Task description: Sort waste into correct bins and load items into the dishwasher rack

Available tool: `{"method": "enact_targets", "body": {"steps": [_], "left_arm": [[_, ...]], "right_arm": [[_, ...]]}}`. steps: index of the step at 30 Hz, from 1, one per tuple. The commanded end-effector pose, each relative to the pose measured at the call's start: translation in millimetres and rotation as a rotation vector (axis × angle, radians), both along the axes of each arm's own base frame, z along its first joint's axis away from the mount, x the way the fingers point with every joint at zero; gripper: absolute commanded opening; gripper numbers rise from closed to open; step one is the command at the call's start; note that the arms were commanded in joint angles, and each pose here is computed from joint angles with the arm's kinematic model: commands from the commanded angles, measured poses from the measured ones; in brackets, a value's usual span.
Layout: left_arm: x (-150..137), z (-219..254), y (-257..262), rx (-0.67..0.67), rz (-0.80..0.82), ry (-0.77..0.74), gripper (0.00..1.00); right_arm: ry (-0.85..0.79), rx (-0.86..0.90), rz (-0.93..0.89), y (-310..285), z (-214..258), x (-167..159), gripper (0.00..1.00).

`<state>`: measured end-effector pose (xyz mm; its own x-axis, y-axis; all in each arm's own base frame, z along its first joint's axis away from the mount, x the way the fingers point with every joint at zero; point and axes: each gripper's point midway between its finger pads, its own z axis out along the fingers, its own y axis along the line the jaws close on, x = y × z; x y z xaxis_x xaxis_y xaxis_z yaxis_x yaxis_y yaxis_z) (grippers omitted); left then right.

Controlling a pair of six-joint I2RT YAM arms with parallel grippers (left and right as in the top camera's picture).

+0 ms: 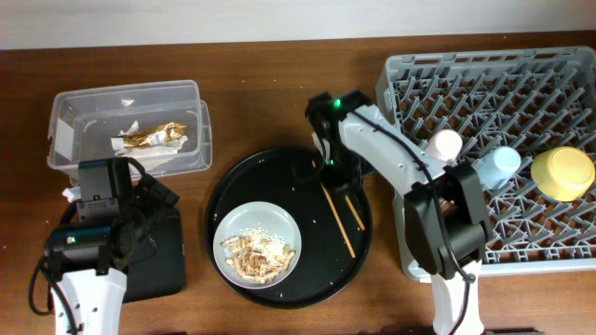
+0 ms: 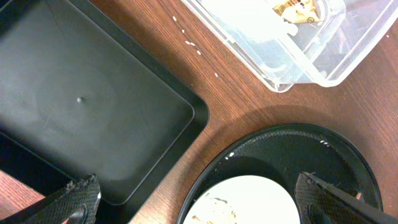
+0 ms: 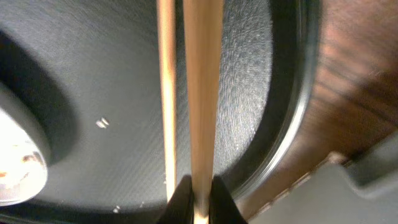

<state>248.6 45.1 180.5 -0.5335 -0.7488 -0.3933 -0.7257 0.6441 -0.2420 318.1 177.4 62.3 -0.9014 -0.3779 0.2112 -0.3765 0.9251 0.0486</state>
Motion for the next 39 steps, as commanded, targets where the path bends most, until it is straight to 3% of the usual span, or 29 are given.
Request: {"method": "enact_targets", "body": {"steps": [1, 7, 22, 29, 30, 31, 39], "left_arm": [[-1, 1, 4, 0.018, 0.001, -0.001, 0.99], [-1, 1, 4, 0.018, 0.001, -0.001, 0.99], [-1, 1, 4, 0.018, 0.001, -0.001, 0.99], [-1, 1, 4, 0.018, 0.001, -0.001, 0.99], [-1, 1, 4, 0.018, 0.001, -0.001, 0.99], [-1, 1, 4, 0.018, 0.001, -0.001, 0.99], [-1, 1, 4, 0.018, 0.001, -0.001, 0.99]], "right_arm": [[-0.094, 0.045, -0.039, 1, 47, 27, 0.04], [-0.238, 0.088, -0.227, -62, 116, 75, 0.04], [-0.272, 0.062, -0.313, -145, 83, 107, 0.06], [-0.247, 0.055, -0.331, -153, 60, 105, 0.19], [-0.238, 0.053, -0.331, -153, 54, 104, 0.32], [-0.232, 0.053, -0.332, -153, 52, 102, 0.35], [-0.191, 0.054, -0.443, -148, 62, 86, 0.36]]}}
